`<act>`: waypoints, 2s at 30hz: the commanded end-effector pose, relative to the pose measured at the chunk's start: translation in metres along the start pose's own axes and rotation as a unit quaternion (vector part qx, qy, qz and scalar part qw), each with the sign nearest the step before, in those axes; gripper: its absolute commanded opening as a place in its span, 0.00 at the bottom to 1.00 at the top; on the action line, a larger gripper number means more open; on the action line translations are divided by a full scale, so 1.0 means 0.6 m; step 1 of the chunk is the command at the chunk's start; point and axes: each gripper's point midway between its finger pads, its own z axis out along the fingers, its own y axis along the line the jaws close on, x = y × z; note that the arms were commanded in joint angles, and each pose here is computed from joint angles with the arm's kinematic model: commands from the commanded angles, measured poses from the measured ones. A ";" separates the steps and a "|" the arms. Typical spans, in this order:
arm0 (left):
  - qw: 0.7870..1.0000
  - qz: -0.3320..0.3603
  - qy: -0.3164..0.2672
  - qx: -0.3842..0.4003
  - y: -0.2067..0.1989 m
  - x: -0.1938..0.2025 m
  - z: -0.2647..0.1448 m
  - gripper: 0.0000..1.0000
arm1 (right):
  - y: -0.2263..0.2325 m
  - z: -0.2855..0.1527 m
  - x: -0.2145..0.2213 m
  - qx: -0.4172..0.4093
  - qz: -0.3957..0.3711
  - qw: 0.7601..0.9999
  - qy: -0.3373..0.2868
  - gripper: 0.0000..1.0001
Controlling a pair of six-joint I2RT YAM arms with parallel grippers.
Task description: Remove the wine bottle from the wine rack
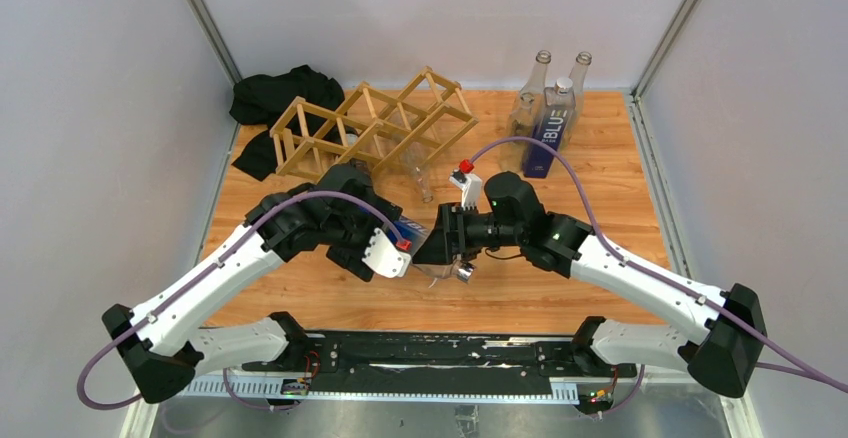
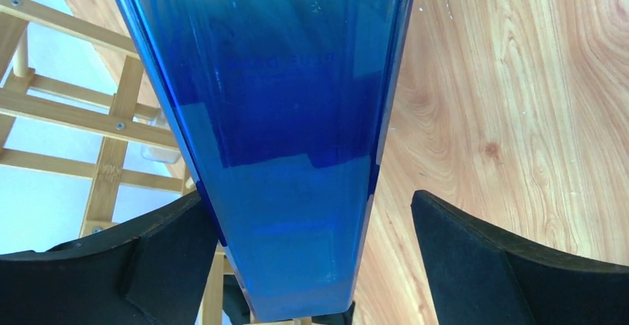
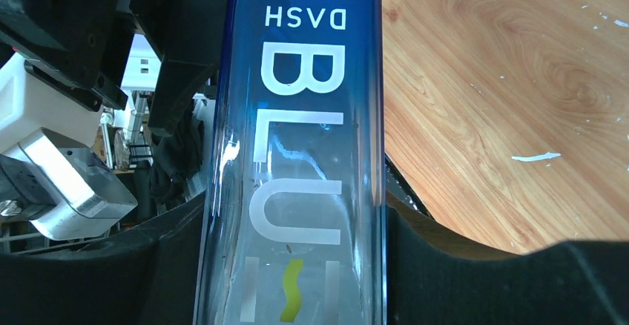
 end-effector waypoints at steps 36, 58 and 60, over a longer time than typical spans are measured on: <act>0.934 -0.270 -0.231 -0.040 0.056 -0.135 -0.104 0.00 | 0.163 -0.242 -0.107 -0.066 -0.207 0.944 -0.250 0.97; 0.827 -0.375 -0.401 0.121 0.051 -0.240 -0.183 0.00 | 0.205 -0.178 -0.152 -0.130 -0.243 0.929 -0.247 0.99; 0.822 -0.378 -0.407 0.131 0.047 -0.244 -0.185 0.00 | 0.212 -0.168 -0.164 -0.141 -0.243 0.925 -0.254 0.99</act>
